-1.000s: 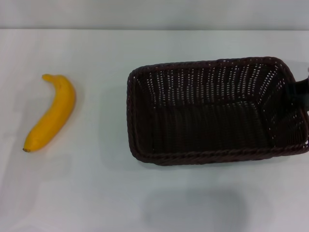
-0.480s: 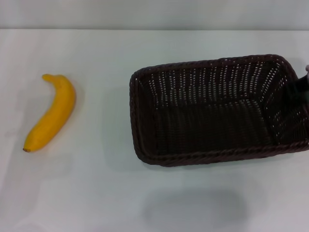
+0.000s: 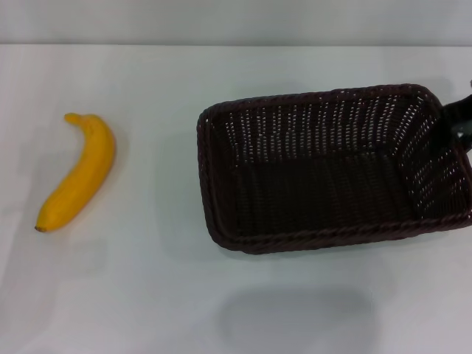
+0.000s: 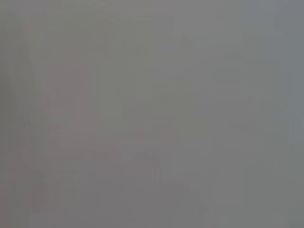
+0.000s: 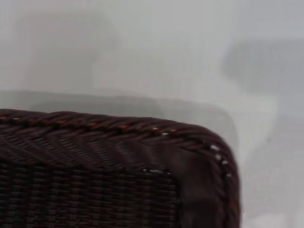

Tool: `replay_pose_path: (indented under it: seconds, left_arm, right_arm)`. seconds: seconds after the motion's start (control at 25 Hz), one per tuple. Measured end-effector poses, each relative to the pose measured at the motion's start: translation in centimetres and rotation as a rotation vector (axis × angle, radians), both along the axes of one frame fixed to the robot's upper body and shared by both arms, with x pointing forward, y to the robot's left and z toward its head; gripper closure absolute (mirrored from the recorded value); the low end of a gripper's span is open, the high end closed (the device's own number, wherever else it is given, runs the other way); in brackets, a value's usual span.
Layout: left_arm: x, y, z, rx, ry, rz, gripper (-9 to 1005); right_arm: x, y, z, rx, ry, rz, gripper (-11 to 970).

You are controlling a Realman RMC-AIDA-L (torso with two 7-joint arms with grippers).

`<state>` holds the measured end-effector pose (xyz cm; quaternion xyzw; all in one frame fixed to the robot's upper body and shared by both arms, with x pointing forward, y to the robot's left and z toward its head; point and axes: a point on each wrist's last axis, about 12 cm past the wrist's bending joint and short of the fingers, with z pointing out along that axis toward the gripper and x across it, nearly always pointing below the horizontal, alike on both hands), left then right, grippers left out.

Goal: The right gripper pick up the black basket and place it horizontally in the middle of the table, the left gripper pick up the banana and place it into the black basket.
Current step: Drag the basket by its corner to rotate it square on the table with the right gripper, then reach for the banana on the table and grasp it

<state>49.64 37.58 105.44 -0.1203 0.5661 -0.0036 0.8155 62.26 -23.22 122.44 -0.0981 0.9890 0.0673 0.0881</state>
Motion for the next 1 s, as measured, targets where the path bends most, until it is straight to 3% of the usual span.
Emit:
replay_pose_path:
  seconds: [0.32,0.6,0.84,0.88,0.92,1.0]
  left_arm:
    - [-0.5,0.1,-0.3,-0.003,0.009,0.007,120]
    - [-0.3,-0.1,-0.3,-0.027,0.009,-0.025,121]
    - [0.2,-0.3,0.1,-0.077,0.015,-0.14,121]
    - [0.4,-0.2,0.2,-0.092,0.024,-0.166,121]
    - [0.6,0.1,0.3,-0.107,0.033,-0.188,121]
    - [0.8,0.8,0.7,-0.147,0.064,-0.244,121]
  right_arm:
    - [0.0,-1.8,2.6,0.013,-0.111,-0.004,566]
    - [-2.4,-5.8,4.1,0.152,-0.369,0.069,561]
    - [-4.5,-10.6,1.9,0.194,-0.686,0.133,558]
    - [-4.5,-10.6,1.9,0.194,-0.686,0.133,557]
    - [-4.8,-11.9,0.0,0.262,-0.843,0.173,556]
    - [-5.0,-12.5,-1.2,0.316,-0.941,0.192,555]
